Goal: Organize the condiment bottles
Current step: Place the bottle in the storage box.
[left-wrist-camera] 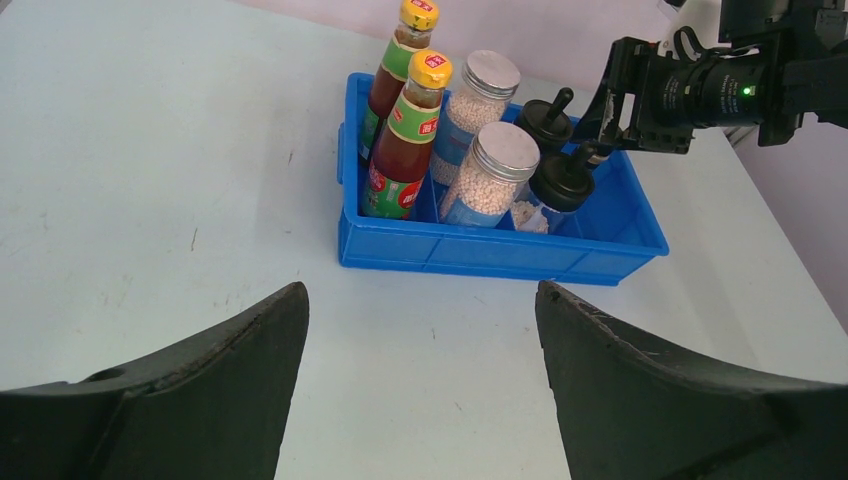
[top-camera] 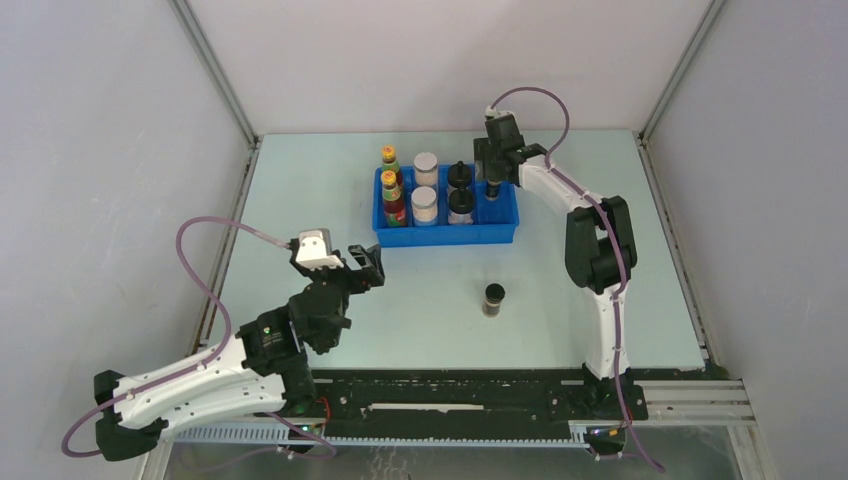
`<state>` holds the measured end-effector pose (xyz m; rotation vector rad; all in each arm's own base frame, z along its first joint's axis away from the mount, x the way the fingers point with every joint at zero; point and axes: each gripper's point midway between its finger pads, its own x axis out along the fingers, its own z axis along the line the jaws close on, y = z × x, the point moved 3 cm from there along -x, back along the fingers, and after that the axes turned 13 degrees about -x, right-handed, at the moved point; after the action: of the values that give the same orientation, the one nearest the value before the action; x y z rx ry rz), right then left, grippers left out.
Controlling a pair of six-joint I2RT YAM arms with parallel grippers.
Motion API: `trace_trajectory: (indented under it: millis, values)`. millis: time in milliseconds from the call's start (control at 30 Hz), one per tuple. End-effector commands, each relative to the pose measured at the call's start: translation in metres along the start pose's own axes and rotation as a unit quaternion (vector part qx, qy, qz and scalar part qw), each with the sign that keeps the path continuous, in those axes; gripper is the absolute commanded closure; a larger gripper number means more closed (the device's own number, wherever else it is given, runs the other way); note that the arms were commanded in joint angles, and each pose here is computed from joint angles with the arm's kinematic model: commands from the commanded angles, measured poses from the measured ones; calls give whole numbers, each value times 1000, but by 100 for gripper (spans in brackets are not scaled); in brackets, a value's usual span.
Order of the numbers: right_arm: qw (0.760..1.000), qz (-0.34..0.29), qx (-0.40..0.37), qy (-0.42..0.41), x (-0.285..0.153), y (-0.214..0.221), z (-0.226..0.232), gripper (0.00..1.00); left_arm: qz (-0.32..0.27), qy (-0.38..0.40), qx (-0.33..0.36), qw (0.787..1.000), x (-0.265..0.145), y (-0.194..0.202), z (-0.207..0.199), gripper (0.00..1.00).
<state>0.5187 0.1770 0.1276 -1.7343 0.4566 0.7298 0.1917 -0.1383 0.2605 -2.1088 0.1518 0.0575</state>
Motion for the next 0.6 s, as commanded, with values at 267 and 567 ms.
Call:
trace_trajectory:
  millis: [267, 567]
  values:
    - [992, -114, 17, 52, -128, -56, -17, 26, -4, 10, -6, 1000, -1, -2, -3, 12]
    - [996, -72, 21, 40, -207, 43, 20, 25, 9, 29, -14, 999, 0, 4, -11, 12]
